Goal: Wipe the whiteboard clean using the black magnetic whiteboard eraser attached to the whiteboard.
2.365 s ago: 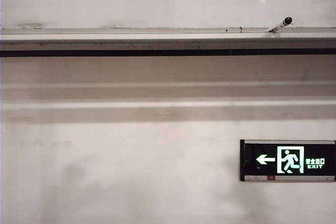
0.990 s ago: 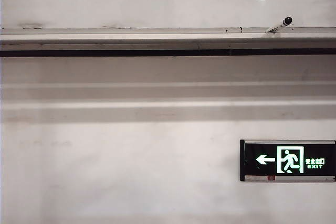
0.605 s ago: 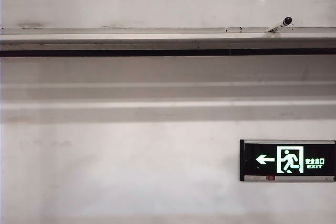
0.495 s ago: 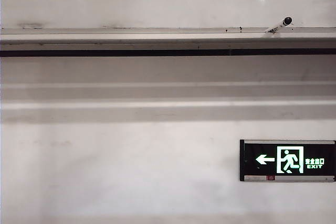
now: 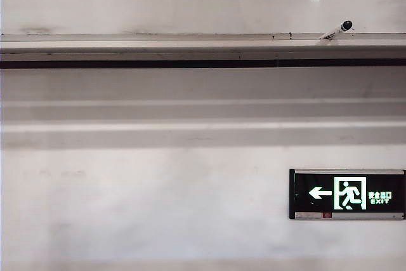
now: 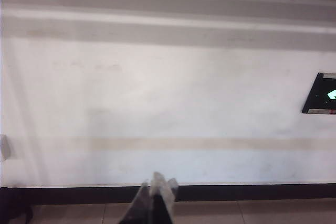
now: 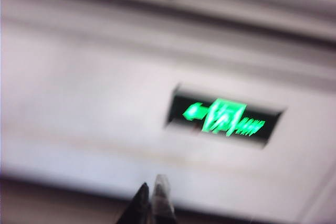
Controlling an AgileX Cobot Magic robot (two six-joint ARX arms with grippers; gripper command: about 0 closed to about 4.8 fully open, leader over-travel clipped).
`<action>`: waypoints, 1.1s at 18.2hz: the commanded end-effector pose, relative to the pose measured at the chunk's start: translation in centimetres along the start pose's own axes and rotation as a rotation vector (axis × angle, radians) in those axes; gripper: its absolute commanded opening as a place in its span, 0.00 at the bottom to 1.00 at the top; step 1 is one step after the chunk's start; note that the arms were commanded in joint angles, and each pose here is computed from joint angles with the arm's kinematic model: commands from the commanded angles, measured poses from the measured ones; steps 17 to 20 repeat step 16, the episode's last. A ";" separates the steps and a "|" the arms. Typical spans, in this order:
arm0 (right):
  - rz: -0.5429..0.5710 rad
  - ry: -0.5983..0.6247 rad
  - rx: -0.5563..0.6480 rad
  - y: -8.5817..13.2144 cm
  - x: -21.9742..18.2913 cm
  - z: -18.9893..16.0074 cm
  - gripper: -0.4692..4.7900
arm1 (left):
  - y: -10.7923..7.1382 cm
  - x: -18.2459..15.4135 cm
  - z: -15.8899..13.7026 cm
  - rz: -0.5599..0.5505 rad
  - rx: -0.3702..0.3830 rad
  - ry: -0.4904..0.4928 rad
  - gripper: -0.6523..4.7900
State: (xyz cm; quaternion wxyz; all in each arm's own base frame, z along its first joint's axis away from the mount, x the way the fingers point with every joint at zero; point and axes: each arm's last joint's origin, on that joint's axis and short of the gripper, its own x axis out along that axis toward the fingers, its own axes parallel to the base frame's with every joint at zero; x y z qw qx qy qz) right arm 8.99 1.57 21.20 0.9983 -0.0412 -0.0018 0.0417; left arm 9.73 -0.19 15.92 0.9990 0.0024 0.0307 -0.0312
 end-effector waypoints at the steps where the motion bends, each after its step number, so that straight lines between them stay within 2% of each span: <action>1: -0.078 -0.062 0.013 -0.4 0.1 -2.2 0.13 | 0.0 0.0 0.1 -0.007 0.002 -0.012 0.11; 3: -0.087 -0.078 0.013 -0.4 0.6 -4.0 0.13 | 0.0 0.0 0.1 -0.008 0.001 -0.010 0.11; 20: -0.090 -0.055 0.013 -0.4 0.6 -4.1 0.13 | 0.0 0.0 0.1 -0.008 0.001 -0.008 0.11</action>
